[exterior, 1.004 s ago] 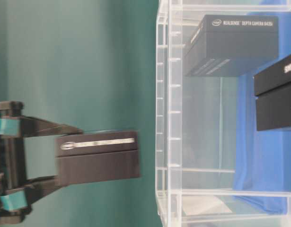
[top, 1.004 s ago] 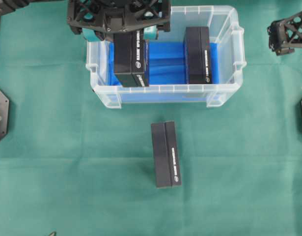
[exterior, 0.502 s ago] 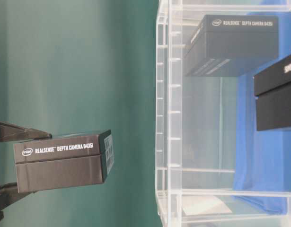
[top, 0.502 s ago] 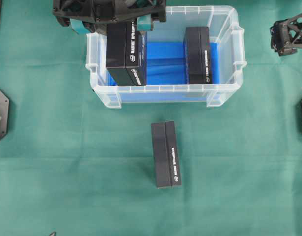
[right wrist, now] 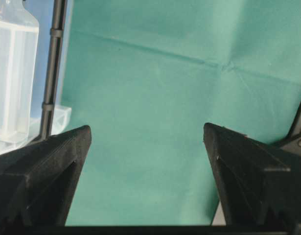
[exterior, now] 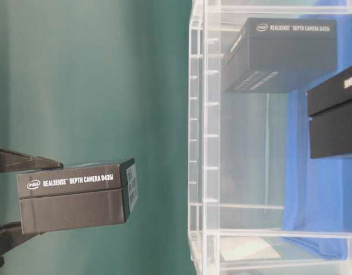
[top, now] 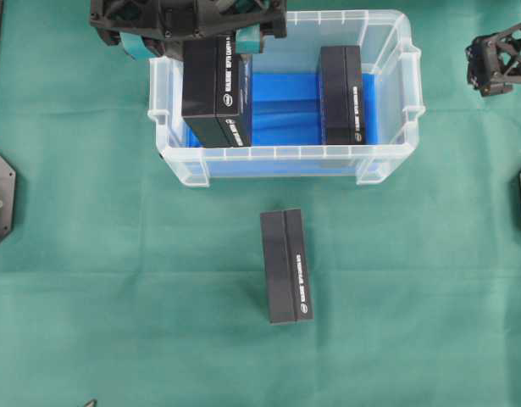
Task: Take out the box from the case.
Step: 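Close the left gripper on the box and lift it up, then carry the held box out of the case toward the front left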
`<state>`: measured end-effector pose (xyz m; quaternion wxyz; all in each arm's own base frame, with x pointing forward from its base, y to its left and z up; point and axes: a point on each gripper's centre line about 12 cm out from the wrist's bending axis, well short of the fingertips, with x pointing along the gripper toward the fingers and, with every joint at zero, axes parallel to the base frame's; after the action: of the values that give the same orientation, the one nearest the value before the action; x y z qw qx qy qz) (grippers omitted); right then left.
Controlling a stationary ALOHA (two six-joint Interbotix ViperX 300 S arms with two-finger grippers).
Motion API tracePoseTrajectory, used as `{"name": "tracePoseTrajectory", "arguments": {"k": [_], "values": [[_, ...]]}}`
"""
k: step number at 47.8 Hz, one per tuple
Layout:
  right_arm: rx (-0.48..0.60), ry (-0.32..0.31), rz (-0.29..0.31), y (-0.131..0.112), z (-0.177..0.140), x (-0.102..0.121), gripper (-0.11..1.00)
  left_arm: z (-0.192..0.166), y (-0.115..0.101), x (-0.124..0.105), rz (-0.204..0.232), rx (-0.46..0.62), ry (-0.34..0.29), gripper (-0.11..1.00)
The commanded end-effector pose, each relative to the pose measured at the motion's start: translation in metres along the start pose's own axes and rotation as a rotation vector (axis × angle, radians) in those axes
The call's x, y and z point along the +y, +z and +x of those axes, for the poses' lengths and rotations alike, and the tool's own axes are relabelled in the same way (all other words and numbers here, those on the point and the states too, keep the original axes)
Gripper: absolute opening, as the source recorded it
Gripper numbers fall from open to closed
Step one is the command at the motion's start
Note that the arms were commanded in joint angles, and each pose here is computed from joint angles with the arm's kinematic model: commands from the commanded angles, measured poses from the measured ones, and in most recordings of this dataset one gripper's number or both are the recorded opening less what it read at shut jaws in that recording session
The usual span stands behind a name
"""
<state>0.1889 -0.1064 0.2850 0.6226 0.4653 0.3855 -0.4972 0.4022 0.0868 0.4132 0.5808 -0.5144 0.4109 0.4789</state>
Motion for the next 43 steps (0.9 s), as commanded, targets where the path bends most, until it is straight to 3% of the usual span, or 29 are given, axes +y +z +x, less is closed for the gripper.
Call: {"name": "tracePoseTrajectory", "arguments": {"k": [1, 43], "values": [[-0.011, 0.015, 0.0, 0.0017, -0.0042, 0.0017, 0.9, -0.0227, 0.0012, 0.0047, -0.005, -0.016, -0.059, 0.6], [-0.01, 0.014, 0.0, 0.0015, -0.0038, 0.0015, 0.9, -0.0229, 0.0016, 0.0063, -0.001, -0.021, -0.055, 0.6]]}}
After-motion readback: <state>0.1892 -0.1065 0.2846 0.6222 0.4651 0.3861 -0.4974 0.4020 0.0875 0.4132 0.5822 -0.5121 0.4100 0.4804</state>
